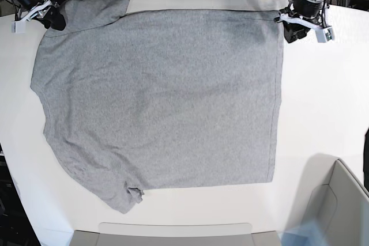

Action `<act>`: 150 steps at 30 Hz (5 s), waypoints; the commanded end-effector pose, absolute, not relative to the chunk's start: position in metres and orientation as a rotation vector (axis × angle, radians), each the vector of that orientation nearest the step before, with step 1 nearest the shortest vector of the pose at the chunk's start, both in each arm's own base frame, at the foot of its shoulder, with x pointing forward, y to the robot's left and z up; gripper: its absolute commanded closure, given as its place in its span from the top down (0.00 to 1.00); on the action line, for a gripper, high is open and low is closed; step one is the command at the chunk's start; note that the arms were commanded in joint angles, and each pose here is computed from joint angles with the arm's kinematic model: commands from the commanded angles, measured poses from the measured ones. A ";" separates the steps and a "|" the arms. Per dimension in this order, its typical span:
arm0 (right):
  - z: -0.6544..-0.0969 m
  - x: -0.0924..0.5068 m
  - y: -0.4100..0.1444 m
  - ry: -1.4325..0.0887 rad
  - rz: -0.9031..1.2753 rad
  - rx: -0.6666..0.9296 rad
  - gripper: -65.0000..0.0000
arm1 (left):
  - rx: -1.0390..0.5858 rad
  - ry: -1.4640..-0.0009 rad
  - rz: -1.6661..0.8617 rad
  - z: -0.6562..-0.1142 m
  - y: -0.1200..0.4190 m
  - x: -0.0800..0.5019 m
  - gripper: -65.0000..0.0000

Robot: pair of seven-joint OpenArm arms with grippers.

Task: Fold the T-shirt properly
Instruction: 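Lower both grippers to the shirt's hem corners and grasp them, then lift the hem with both grippers and fold it toward the collar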

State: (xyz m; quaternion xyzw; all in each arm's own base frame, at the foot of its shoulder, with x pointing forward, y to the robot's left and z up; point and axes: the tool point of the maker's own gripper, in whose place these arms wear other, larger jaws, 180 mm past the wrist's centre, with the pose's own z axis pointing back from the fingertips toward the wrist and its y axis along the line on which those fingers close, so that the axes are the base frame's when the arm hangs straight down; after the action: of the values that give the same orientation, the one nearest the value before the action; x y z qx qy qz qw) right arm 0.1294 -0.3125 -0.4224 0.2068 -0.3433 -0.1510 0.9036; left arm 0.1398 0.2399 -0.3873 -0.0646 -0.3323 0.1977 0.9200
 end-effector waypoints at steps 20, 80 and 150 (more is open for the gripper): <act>-0.443 0.096 -0.319 -0.509 -0.212 0.355 0.35 | -0.311 -0.550 0.314 -0.441 0.214 0.123 0.34; -0.310 0.240 -0.334 -0.817 0.175 -0.047 0.00 | -0.250 -0.855 0.318 -0.329 0.251 0.249 0.00; -0.274 0.432 -0.323 -0.961 0.255 0.035 0.32 | -0.288 -0.917 0.449 -0.340 0.275 0.379 0.18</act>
State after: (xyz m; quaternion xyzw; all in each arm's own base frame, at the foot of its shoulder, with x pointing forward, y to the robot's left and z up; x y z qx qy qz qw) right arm 0.4224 -0.3181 -0.2989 0.0232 -0.4302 0.1141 0.8952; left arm 0.3665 0.2678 -0.3627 -0.1394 -0.4051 0.2208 0.8762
